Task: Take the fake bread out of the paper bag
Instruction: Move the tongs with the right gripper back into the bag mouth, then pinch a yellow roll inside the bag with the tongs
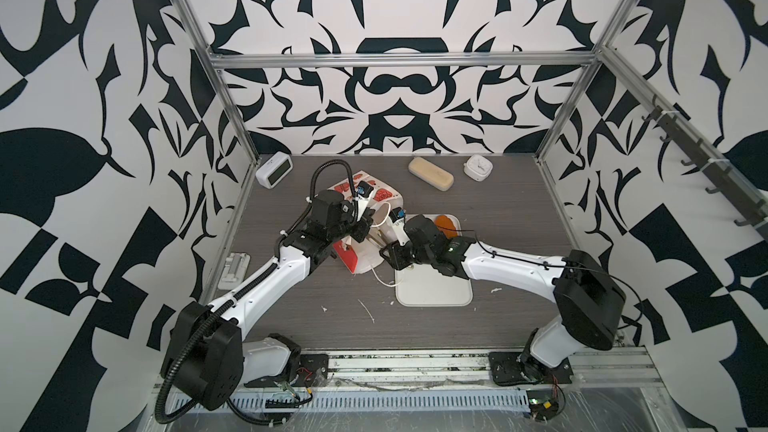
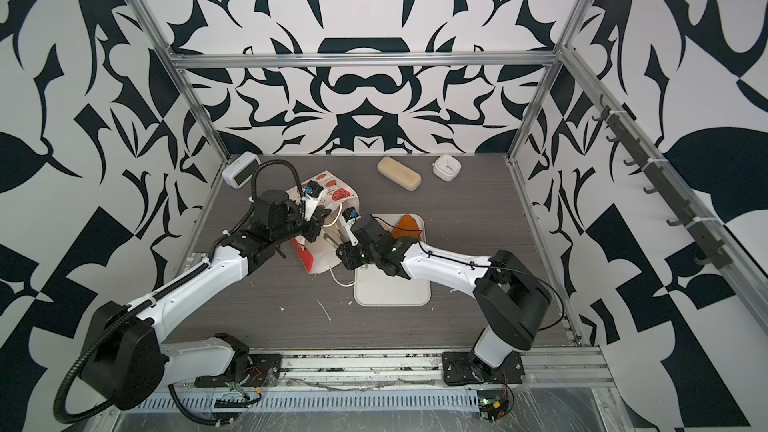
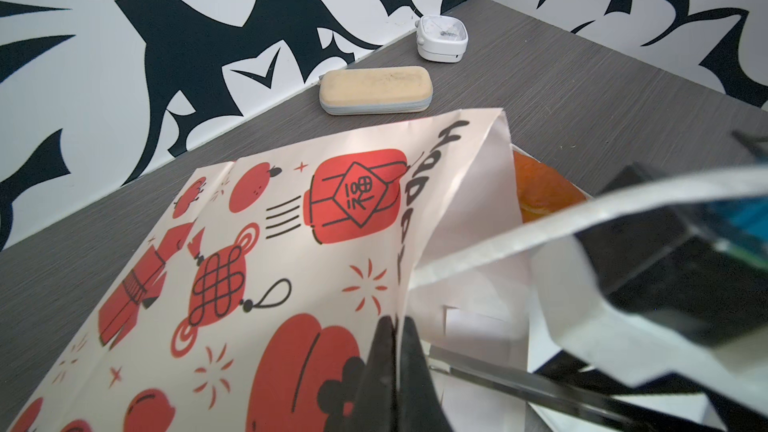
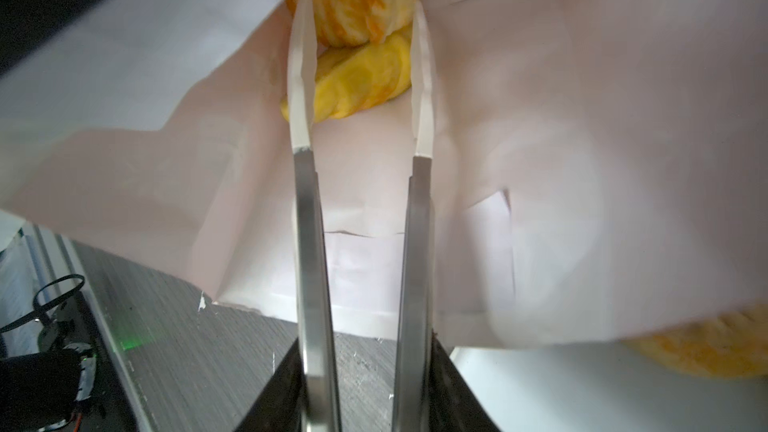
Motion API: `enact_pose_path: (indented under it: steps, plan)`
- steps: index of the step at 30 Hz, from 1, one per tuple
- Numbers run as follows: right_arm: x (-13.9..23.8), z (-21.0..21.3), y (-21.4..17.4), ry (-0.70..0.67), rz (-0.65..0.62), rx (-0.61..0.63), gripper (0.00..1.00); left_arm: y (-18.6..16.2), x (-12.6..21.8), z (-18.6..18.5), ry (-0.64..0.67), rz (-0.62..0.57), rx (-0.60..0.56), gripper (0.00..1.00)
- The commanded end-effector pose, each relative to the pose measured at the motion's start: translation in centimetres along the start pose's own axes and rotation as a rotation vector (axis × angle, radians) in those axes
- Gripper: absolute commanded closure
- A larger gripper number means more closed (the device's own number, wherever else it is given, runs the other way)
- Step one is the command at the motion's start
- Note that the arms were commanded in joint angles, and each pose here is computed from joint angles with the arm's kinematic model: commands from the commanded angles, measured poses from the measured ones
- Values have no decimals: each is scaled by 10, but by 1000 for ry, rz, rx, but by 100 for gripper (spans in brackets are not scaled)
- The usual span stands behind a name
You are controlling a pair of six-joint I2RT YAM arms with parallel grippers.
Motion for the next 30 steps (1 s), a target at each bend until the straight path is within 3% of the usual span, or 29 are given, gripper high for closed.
enact_pose_path:
  steps: [1,16,30]
  plan:
    - [0,13,28,17,-86,53,56,10,1,-1,-18,-30,-3,100]
    - [-10,20,46,51,-170,75,57,1,-8,-3,-37,-4,9,100]
    - [-5,17,44,34,-178,79,75,2,-7,1,-16,-3,10,100]
Point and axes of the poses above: each gripper's point midway between its finger pads, its own x axis back along the fingers, its own z axis along the line the jaws close on, y = z × x, the point moved 1 cm from there along x, back along the fingers, and after that the axes turned 6 degrees about -x, right-handed, at the moved point
